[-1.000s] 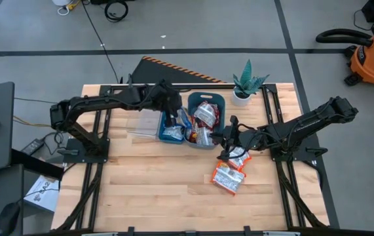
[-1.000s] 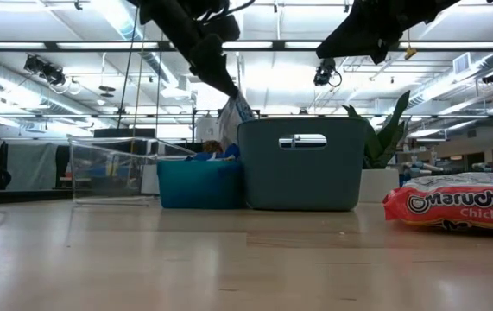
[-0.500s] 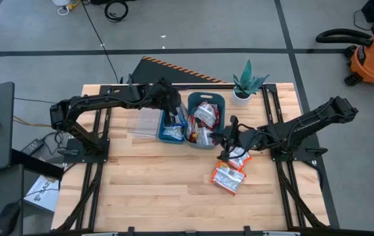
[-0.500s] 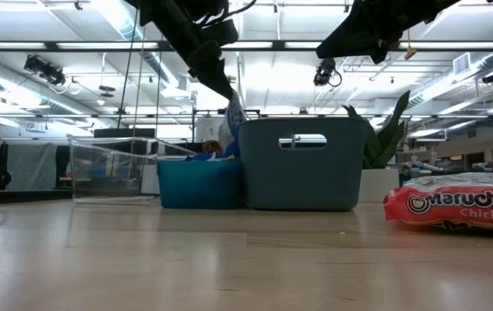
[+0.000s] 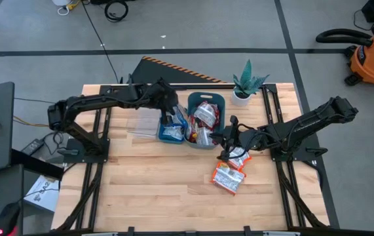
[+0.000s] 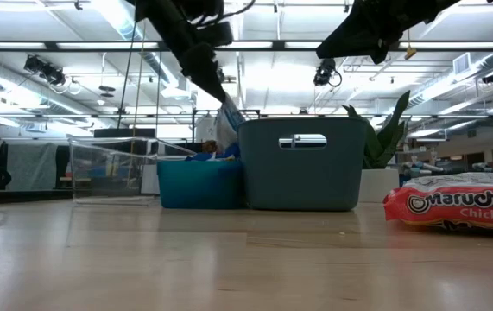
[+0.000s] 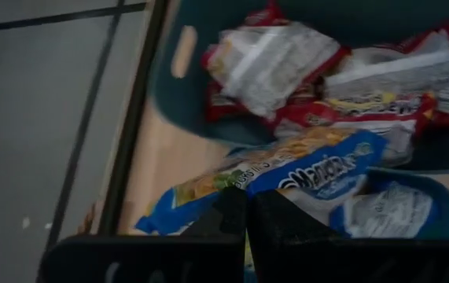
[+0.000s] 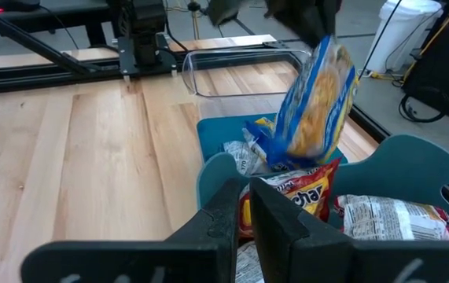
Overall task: Sort Maruchan noodles
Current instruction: Put the blue noodle pack into the blue bin
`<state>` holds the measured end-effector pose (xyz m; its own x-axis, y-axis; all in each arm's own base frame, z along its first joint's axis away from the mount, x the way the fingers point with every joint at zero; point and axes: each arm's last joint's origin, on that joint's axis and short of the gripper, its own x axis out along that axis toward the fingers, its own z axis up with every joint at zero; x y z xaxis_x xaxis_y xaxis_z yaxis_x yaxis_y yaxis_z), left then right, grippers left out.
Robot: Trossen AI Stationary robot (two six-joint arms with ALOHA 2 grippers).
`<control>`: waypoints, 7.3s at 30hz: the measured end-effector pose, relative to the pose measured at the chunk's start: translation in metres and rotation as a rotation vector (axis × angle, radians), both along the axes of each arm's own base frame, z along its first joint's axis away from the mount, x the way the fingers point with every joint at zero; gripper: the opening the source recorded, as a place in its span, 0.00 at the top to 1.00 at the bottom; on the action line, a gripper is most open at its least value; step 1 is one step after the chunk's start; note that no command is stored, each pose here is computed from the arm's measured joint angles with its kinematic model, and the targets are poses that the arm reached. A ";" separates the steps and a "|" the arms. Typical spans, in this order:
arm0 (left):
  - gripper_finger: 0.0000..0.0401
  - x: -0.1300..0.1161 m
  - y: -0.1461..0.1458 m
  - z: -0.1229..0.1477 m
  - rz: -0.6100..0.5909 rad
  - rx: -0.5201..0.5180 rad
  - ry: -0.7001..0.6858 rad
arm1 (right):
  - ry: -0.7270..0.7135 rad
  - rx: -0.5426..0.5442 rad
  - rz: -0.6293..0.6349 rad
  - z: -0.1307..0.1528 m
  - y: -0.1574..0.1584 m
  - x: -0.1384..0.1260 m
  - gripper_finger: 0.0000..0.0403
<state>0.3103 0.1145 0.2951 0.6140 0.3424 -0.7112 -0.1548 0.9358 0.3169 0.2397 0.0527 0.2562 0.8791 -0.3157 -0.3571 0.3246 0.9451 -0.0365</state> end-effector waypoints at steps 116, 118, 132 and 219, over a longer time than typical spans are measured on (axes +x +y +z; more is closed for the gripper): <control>0.98 -0.001 -0.033 -0.028 0.234 0.016 0.249 | -0.090 0.030 0.023 -0.017 0.000 -0.003 0.90; 0.97 -0.002 -0.028 -0.021 0.252 0.021 0.196 | -0.089 0.029 0.024 -0.017 0.000 -0.003 0.90; 0.98 -0.016 0.037 0.000 0.344 -0.266 -0.151 | -0.075 0.028 0.026 -0.018 0.000 -0.003 0.90; 0.91 0.003 -0.029 -0.045 0.503 -0.515 -0.057 | -0.100 0.030 0.075 -0.016 0.011 -0.005 0.90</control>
<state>0.3130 0.0855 0.2500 0.5115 0.2235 -0.8297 -0.6092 0.7753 -0.1667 0.2348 0.0635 0.2405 0.9316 -0.2381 -0.2745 0.2534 0.9671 0.0209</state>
